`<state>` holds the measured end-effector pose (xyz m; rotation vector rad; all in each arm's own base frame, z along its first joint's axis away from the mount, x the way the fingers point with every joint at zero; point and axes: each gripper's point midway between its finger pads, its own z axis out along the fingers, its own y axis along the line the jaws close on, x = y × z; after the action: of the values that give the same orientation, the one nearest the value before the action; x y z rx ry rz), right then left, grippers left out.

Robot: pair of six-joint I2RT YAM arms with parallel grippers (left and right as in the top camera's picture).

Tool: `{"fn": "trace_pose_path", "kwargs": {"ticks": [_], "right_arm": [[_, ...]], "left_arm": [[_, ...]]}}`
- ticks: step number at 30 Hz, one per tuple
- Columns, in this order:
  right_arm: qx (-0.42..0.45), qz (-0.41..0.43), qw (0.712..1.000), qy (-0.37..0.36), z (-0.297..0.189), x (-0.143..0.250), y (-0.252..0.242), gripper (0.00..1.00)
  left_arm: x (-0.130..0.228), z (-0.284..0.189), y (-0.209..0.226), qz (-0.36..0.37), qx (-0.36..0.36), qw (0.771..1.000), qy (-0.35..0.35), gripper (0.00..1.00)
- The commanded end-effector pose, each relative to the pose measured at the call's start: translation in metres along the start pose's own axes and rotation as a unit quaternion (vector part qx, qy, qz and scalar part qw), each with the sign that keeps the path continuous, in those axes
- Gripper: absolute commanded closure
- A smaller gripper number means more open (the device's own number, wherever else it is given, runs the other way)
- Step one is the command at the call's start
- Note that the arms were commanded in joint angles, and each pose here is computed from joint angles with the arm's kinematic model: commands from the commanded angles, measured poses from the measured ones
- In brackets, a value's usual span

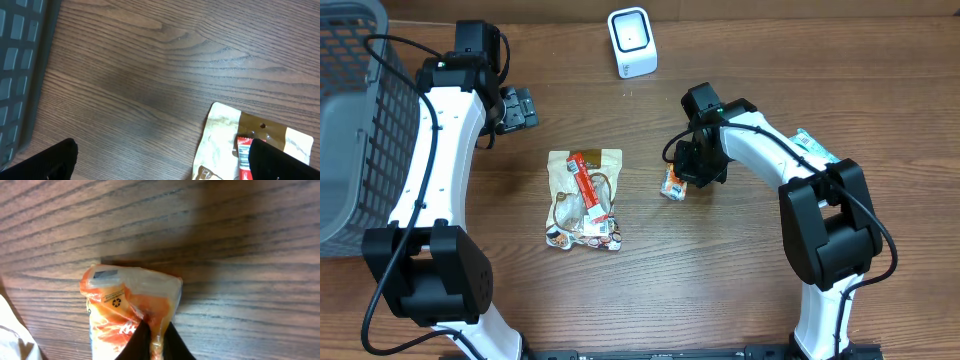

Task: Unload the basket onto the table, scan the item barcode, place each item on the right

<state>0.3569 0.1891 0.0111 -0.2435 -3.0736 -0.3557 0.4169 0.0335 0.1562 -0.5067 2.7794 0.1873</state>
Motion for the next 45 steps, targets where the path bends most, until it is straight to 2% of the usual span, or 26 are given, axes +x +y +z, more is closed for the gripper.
{"fn": "trace_pose_path", "kwargs": {"ticks": [1, 6, 11, 21, 28, 35, 39, 40, 45], "right_arm": [[0.013, -0.013, 1.000, 0.004, 0.004, 0.000, -0.007, 0.96], [0.022, -0.025, 0.999, -0.012, -0.012, -0.011, -0.002, 0.96], [0.057, -0.027, 0.997, -0.052, -0.050, -0.033, 0.001, 0.96], [0.155, -0.051, 0.976, -0.142, -0.168, -0.058, -0.006, 0.97], [0.149, -0.126, 0.957, -0.216, -0.249, -0.064, 0.010, 0.97], [0.161, -0.182, 0.906, -0.346, -0.288, -0.114, 0.036, 0.96], [0.152, -0.240, 0.864, -0.415, -0.306, -0.144, 0.066, 0.96], [0.156, -0.259, 0.845, -0.440, -0.313, -0.155, 0.077, 0.96], [0.172, -0.297, 0.808, -0.479, -0.309, -0.184, 0.098, 0.96]], "left_arm": [[-0.005, -0.011, -0.001, 0.011, 0.001, 1.000, -0.016, 0.00], [-0.005, -0.011, -0.001, 0.011, 0.001, 1.000, -0.016, 0.00], [-0.005, -0.011, -0.001, 0.011, 0.001, 1.000, -0.016, 0.00], [-0.005, -0.011, -0.001, 0.011, 0.001, 1.000, -0.016, 0.00], [-0.005, -0.011, -0.001, 0.011, 0.001, 1.000, -0.016, 0.00], [-0.005, -0.011, -0.001, 0.011, 0.001, 1.000, -0.016, 0.00], [-0.005, -0.011, -0.001, 0.011, 0.001, 1.000, -0.016, 0.00], [-0.005, -0.011, -0.001, 0.011, 0.001, 1.000, -0.016, 0.00], [-0.005, -0.011, -0.001, 0.011, 0.001, 1.000, -0.016, 0.00]]}}
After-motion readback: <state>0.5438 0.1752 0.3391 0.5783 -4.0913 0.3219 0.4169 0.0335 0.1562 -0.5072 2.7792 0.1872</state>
